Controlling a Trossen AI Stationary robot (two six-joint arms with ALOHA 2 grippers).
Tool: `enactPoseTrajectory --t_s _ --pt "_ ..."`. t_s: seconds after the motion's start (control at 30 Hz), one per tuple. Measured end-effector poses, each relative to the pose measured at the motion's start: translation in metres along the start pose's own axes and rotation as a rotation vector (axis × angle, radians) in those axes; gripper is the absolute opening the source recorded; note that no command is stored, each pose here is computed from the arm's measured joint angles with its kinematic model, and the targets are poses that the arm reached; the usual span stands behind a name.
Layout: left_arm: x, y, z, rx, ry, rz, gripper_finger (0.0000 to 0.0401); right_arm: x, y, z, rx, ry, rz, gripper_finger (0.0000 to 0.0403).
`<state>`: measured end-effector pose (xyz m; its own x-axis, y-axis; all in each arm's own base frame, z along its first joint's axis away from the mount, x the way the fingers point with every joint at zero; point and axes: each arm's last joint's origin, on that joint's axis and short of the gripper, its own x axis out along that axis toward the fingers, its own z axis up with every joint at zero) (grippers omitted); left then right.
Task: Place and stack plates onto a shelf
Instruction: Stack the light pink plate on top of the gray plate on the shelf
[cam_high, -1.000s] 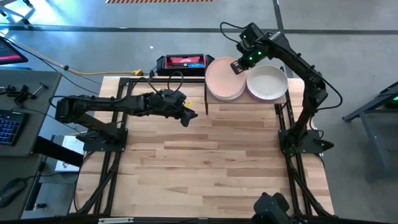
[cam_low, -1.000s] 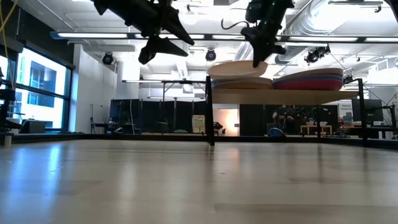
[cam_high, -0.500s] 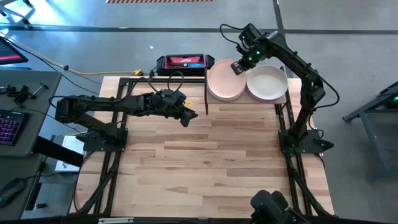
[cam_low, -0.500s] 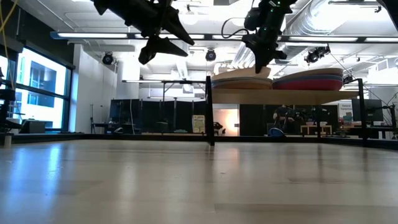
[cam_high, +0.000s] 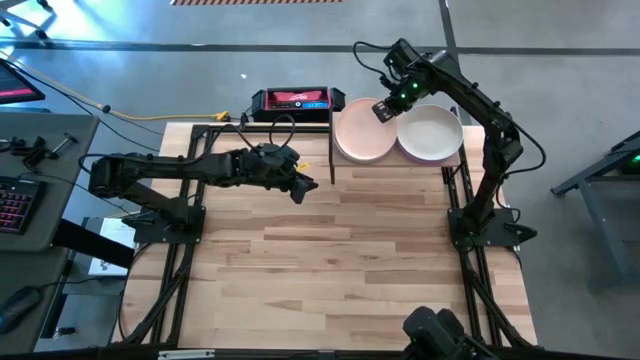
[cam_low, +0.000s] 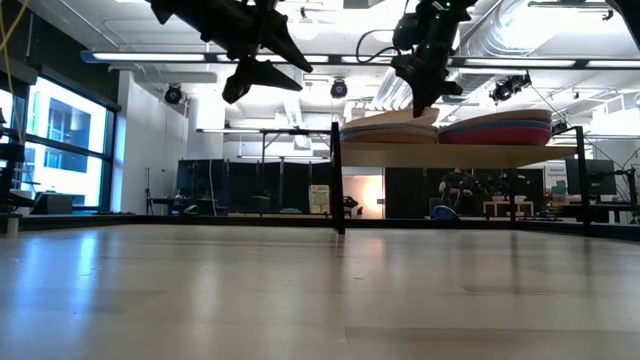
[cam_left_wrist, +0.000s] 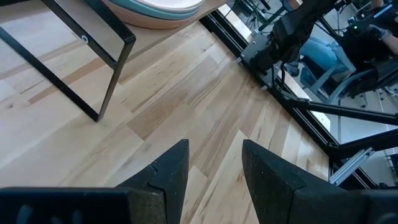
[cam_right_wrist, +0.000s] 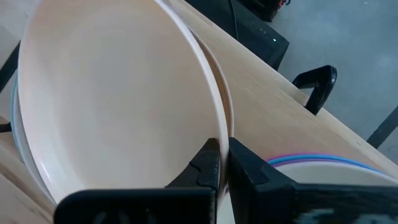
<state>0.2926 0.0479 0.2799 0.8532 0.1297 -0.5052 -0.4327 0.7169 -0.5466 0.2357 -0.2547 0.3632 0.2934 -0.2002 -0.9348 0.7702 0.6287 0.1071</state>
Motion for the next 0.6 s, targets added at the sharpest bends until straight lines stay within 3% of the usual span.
enactPoseTrajectory --t_s 0.6 --pt "0.0002 0.0001 -0.0001 0.001 0.000 0.000 0.0138 0.0001 0.0011 0.0008 0.006 -0.006 0.042 0.0001"
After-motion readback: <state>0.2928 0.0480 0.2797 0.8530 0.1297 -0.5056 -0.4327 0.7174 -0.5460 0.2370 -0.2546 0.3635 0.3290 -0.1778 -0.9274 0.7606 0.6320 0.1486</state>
